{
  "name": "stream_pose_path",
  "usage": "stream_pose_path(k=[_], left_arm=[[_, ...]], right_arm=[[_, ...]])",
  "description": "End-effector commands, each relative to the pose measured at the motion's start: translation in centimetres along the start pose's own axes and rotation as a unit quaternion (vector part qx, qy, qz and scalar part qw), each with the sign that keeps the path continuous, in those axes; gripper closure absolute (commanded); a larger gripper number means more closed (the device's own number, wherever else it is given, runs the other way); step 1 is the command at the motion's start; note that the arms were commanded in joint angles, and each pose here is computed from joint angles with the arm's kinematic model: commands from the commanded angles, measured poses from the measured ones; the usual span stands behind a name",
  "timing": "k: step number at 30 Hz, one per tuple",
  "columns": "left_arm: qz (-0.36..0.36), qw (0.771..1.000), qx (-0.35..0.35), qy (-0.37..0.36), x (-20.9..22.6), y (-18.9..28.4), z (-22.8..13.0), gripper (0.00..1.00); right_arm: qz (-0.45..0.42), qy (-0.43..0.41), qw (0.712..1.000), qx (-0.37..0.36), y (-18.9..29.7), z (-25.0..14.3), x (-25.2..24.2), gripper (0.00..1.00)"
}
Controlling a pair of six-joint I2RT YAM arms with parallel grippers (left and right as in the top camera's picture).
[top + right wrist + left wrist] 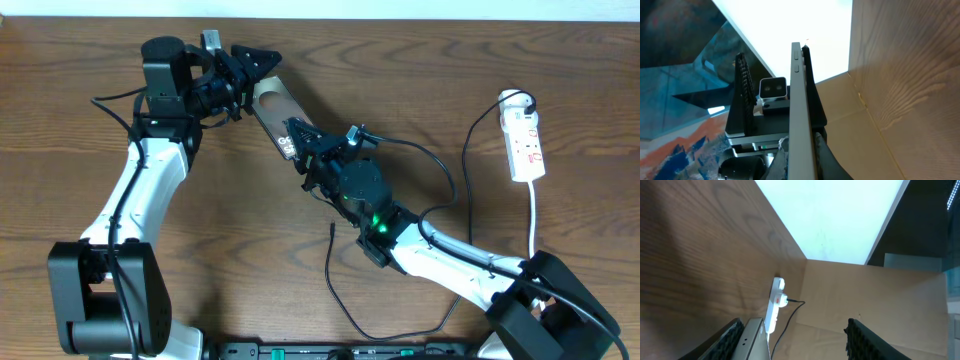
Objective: Plug charger to phone and switch on socket
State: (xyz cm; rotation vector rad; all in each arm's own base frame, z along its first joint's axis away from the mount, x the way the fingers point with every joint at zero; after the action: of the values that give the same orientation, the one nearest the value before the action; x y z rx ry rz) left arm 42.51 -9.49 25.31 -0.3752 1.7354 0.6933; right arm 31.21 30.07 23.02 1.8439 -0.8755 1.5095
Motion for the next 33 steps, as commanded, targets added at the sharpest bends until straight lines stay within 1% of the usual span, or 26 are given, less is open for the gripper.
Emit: stream_pose_path(k=[1,4,5,12,14,15,16,19,30,31,33], left_arm=[[-0.01,0.998,0.015,-0.06,-0.45,0.15,-0.63,0.31],[-0.011,0.998,0.021,-0.06,-0.48,0.15,-0.77,0.12],[-0.011,0.998,0.022,-0.06,-0.48,0.16,-0.78,0.1],[-0.014,0.998,0.03,-0.062,-0.56,0.17,-0.97,0.1],[-0.015,0.997,0.034,-0.062,-0.57,0.18,-1.03,0.18],[-0.015,0.997,0.034,-0.062,-0.57,0.18,-1.04,0.28],[-0.015,0.997,0.034,-0.062,-0.58,0.18,-1.04,0.34],[-0.015,0.997,0.034,-0.062,-0.58,0.18,-1.04,0.44],[-0.017,0.997,0.042,-0.065,-0.6,0.19,-1.23,0.45],[-0.017,0.997,0.042,-0.067,-0.6,0.19,-1.23,0.47],[-0.018,0.996,0.041,-0.072,-0.65,0.19,-1.22,0.54]], right_arm=[[0.034,-0.032,0.999,-0.008,-0.02,-0.05,2.09,0.99],[0.035,-0.032,0.999,-0.014,-0.02,0.08,2.11,0.99],[0.035,-0.032,0.999,-0.015,-0.01,0.12,2.12,0.99],[0.036,-0.032,0.999,-0.017,-0.01,0.16,2.13,0.99],[0.036,-0.032,0.999,-0.017,-0.01,0.16,2.13,0.99],[0.036,-0.032,0.999,-0.017,-0.01,0.16,2.13,0.99],[0.036,-0.032,0.999,-0.017,-0.01,0.16,2.13,0.99],[0.036,-0.032,0.999,-0.017,-0.01,0.16,2.13,0.99],[0.036,-0.033,0.999,-0.018,-0.01,0.18,2.14,0.99],[0.036,-0.033,0.999,-0.018,-0.01,0.18,2.14,0.99],[0.036,-0.033,0.999,-0.018,-0.01,0.18,2.14,0.99]])
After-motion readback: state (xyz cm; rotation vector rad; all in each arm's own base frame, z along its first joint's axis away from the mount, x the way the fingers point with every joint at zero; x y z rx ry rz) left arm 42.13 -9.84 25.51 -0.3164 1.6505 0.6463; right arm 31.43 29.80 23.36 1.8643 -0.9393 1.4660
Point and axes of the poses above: each gripper's point midway between its finger pads, its own y axis back along the fingers, its own x axis along the line the jaws close on, z = x × y, the point moved 6 cm from there along y, back along the fingers, and after that the axes turned 10 degrees about y, right-handed, at the moved point
